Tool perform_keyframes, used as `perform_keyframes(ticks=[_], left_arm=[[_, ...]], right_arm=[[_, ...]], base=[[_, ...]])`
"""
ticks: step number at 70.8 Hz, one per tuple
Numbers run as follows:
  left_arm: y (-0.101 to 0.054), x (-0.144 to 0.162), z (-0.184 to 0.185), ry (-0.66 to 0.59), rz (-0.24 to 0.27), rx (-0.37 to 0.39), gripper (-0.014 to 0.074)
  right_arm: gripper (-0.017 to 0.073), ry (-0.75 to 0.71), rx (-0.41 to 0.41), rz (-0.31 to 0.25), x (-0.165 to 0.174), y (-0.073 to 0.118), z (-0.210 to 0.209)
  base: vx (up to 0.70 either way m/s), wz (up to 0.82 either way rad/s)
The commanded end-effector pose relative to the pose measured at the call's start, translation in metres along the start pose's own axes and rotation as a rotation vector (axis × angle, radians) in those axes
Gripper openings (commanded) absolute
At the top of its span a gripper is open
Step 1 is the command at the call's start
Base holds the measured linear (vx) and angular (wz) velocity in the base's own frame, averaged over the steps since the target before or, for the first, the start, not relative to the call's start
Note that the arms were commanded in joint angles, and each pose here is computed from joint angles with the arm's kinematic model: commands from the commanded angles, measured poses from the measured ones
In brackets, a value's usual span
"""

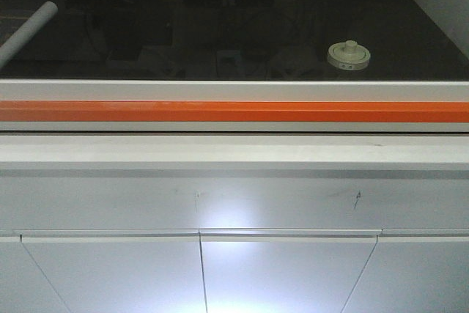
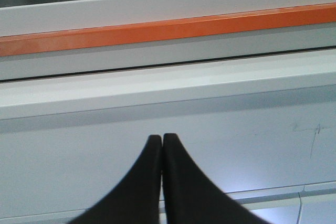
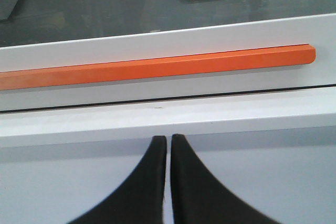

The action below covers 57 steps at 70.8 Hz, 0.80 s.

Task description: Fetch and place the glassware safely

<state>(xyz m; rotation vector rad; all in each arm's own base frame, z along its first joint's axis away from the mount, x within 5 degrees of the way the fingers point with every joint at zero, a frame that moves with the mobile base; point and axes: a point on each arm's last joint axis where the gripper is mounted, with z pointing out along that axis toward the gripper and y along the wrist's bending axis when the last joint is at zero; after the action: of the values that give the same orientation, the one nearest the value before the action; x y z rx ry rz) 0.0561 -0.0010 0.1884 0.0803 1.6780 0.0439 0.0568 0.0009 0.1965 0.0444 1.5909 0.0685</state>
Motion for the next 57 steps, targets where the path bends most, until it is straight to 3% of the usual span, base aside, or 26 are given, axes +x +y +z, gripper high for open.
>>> perform_keyframes(ticks=[1,57], left_arm=[[-0.0005,0.0026,0.0010,-0.055,-0.012,0.001,-0.0007],[-0.0005,0.0026,0.0010,-0.055,-0.012,0.001,-0.0007]], right_arm=[[-0.0003,-0.069,-0.004,-0.018,-0.0010,0.0001,-0.0003],[-0.0003,-0.069,-0.004,-0.018,-0.0010,0.0001,-0.0003]], base=[[0.00,0.00],[0.00,0.00]])
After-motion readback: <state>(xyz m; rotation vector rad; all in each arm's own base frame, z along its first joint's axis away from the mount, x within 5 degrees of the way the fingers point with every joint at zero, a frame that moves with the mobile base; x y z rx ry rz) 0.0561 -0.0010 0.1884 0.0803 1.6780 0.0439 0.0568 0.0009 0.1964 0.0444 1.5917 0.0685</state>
